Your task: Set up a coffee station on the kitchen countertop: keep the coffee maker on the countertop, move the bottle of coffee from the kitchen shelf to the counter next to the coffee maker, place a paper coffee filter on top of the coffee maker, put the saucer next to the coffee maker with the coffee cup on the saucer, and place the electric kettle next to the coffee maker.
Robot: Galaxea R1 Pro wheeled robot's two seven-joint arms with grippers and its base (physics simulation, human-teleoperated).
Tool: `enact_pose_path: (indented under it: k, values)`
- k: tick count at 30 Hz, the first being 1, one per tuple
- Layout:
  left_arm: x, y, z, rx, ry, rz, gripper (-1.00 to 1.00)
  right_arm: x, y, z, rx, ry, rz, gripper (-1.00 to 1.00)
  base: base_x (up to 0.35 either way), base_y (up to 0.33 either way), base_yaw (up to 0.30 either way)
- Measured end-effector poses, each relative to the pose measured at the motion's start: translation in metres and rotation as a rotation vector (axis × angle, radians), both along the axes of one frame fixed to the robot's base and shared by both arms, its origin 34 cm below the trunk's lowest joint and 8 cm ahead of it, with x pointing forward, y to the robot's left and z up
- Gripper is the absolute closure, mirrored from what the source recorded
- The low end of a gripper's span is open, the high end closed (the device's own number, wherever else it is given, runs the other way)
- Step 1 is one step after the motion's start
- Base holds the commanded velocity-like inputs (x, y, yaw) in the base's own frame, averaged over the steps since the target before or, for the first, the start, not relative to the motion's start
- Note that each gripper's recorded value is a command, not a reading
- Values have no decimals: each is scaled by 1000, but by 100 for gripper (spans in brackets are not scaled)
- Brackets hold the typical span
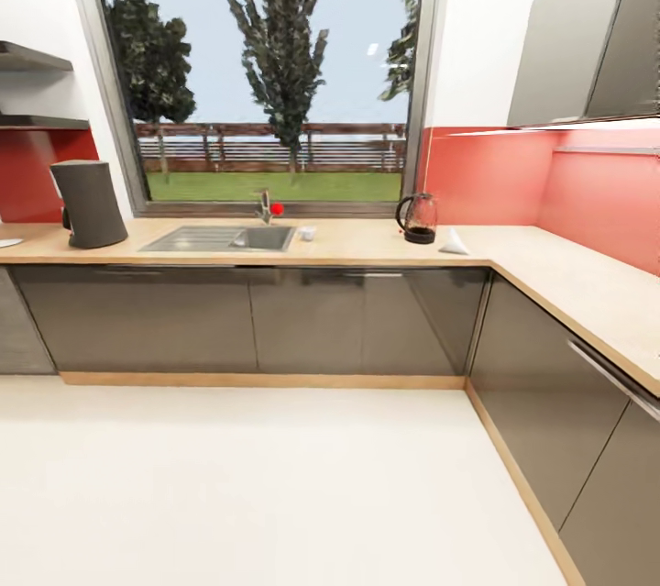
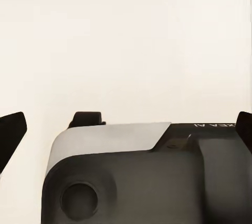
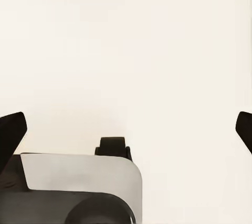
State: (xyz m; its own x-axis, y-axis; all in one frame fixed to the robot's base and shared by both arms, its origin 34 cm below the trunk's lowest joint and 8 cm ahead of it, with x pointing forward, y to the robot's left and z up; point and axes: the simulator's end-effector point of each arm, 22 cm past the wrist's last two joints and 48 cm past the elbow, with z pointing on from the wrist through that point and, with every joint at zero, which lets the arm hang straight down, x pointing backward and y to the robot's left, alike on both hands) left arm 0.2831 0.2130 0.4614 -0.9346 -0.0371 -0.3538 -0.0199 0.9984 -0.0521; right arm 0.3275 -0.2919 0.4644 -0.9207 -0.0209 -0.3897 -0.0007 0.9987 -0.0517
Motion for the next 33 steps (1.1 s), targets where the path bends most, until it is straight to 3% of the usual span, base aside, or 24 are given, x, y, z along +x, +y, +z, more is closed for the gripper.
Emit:
enact_pose_path:
  k: [16, 33]
  values:
    - [0, 0, 0, 0, 0, 0, -100, 0, 0, 0, 0, 0, 0, -100, 327, 0, -230]
    - [0, 0, 0, 0, 0, 0, -100, 0, -4, 0, -5, -1, -2, -100, 327, 0, -20]
